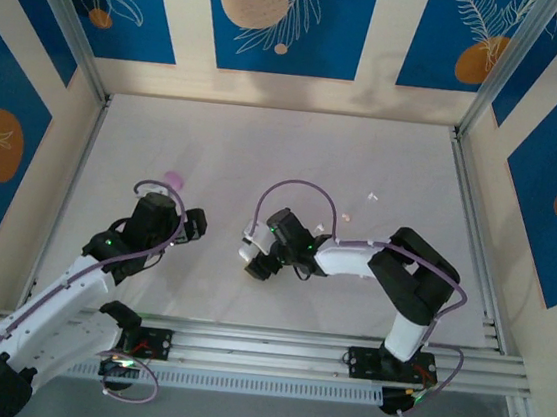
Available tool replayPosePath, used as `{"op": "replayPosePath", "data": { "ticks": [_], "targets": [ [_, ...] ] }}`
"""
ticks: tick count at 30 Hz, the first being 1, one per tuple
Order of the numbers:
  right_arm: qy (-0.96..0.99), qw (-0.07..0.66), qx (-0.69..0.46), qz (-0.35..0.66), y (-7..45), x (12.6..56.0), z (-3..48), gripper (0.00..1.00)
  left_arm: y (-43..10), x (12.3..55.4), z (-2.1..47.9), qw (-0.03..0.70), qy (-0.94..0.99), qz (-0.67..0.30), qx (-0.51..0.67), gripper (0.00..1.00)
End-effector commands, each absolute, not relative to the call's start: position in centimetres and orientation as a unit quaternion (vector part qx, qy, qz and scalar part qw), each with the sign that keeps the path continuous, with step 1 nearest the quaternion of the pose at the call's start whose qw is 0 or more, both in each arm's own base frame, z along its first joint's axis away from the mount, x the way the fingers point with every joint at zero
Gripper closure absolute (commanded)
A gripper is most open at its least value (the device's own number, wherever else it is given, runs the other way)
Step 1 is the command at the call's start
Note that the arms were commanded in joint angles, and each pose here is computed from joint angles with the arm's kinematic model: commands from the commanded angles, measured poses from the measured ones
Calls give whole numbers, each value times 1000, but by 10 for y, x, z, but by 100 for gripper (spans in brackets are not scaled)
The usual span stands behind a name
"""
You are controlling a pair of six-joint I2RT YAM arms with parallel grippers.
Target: Insert the wireless bluetooth earbuds into the charging case
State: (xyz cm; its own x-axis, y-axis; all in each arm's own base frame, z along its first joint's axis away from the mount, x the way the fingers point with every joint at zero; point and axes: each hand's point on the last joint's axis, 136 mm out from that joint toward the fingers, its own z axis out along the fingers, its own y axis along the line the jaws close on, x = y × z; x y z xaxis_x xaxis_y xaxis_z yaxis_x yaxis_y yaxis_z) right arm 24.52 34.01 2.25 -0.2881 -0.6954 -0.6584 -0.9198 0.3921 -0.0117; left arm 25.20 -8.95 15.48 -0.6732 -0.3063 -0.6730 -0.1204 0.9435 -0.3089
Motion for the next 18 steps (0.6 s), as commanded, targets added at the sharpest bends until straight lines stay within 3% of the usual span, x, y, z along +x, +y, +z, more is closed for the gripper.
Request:
{"op": "replayPosePath", "data": {
  "ticks": [1, 5, 14, 18],
  "targets": [
    [765, 301, -526, 217, 351, 248, 26, 28, -88, 252, 166, 403, 900, -124, -107, 0],
    [767, 282, -537, 212, 350, 246, 15, 38, -92, 252, 170, 415, 893, -142, -99, 0],
    [752, 276, -554, 226, 354, 239, 8, 42, -103, 250, 175, 426, 886, -171, -68, 0],
    [747, 273, -561, 227, 353, 238, 5, 53, -112, 249, 179, 434, 879, -194, -47, 3]
  ]
}}
